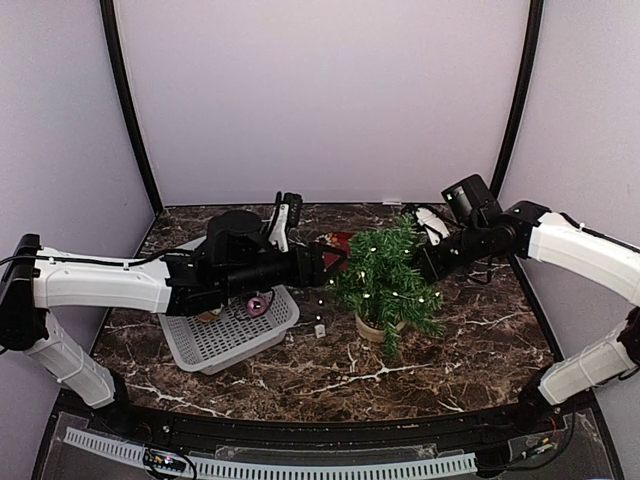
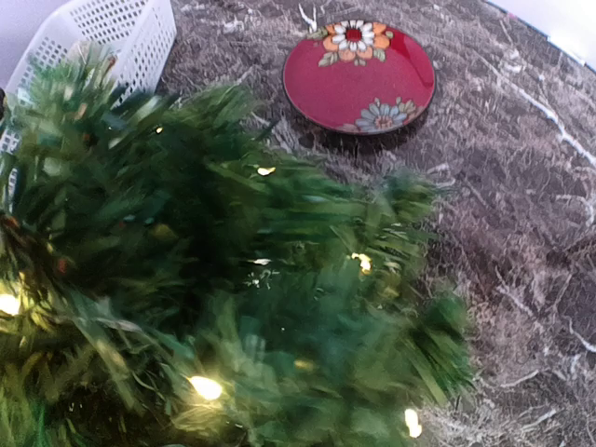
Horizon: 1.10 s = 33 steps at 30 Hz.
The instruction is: Decorate the small christmas tree
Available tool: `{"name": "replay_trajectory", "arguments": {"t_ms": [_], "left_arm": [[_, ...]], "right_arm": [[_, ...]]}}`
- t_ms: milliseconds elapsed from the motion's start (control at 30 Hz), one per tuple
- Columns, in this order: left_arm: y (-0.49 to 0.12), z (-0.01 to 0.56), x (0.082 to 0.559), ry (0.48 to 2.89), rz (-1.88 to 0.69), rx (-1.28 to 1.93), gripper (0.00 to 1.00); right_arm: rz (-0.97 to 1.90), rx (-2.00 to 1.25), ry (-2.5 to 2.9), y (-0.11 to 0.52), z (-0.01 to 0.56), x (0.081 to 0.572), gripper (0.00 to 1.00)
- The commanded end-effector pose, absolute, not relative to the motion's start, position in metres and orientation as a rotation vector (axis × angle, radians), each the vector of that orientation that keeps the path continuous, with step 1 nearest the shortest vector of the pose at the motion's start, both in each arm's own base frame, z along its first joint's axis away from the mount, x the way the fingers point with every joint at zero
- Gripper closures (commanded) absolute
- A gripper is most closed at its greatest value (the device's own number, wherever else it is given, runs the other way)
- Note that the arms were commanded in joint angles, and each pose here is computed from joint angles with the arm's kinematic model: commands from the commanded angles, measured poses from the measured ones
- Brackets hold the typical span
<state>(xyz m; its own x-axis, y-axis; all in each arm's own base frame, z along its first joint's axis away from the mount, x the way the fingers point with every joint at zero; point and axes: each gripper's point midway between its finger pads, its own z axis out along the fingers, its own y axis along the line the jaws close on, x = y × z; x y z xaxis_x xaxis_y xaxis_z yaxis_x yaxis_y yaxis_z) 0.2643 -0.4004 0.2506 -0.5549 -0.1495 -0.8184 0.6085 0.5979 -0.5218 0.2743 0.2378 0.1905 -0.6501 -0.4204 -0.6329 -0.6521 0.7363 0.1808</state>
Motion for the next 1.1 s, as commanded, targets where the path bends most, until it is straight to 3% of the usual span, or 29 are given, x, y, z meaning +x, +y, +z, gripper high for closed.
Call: {"name": "replay_trajectory", "arguments": {"t_ms": [0, 533, 800, 1067], "left_arm": [[-0.400, 0.255, 0.265, 1.908, -1.068, 0.365, 0.23], [-0.413, 0.240, 0.266, 1.967, -1.106, 0.419, 0.24], [-0.410, 0.245, 0.266, 1.959, -1.109, 0.420, 0.24], [-0.410, 0.249, 0.266, 1.950, -1.110, 0.423, 0.24]], "right_arm": [[0.526, -0.797, 2.433, 0.232, 0.175, 0.266, 1.00], [0.469, -0.784, 2.474, 0.227, 0.163, 0.271, 1.00], [0.488, -0.767, 2.412, 0.228, 0.188, 0.273, 1.00], [0.488, -0.713, 2.331, 0.226, 0.222, 0.277, 0.88]]}}
